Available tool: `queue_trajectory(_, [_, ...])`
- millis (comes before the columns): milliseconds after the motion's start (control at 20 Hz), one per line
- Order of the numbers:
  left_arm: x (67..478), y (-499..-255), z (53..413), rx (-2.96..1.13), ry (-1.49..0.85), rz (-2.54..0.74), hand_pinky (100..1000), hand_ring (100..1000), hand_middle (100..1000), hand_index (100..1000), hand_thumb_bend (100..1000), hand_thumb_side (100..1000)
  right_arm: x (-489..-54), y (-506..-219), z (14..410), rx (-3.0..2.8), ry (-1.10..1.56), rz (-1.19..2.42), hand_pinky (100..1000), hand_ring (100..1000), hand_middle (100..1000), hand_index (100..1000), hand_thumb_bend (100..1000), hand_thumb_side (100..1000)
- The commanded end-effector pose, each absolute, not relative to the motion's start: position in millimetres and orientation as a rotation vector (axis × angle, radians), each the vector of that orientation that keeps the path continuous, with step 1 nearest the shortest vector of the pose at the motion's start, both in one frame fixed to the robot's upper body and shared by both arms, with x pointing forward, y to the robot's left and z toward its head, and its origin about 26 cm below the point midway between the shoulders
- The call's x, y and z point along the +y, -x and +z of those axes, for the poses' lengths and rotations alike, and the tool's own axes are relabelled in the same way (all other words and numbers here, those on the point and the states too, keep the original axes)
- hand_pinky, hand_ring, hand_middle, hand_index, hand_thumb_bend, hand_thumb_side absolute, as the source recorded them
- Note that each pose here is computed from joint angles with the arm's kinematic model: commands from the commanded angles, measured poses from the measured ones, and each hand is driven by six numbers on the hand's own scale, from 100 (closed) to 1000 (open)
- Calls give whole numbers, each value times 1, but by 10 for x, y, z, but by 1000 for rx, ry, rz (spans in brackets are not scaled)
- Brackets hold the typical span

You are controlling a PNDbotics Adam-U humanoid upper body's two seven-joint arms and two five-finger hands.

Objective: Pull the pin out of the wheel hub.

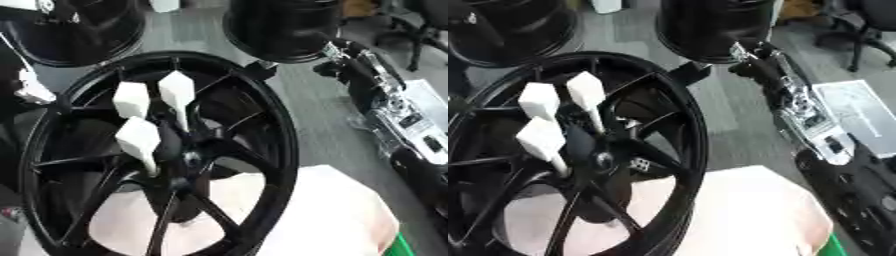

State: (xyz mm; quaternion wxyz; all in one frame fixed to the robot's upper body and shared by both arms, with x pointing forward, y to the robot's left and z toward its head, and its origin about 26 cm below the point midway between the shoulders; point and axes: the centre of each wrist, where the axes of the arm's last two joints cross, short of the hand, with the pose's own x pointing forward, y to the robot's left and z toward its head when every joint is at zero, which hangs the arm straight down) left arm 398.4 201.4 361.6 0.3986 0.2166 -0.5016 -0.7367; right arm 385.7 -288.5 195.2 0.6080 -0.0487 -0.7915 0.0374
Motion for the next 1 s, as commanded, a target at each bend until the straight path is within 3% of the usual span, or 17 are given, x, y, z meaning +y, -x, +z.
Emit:
queue_trajectory(50, [1981,-4035,3667,-1270,-549,-1881,887,855,819,870,634,157,-2899,-3847,2078,-1860,120,100,788,601,645,789,462,489])
queue_trajectory(450, [1901,-4084,3639,-1278,-525,-1929,910,876,840,885,688,174,-2898,-3849,2065,-1857,119,100,788,600,644,787,458,490])
queue_trajectory(1000, [1782,-4202,3564,-1257,-538,-1975,909,875,851,867,654,116,-2878,-3852,2062,-1857,111,99,787,599,643,787,454,492])
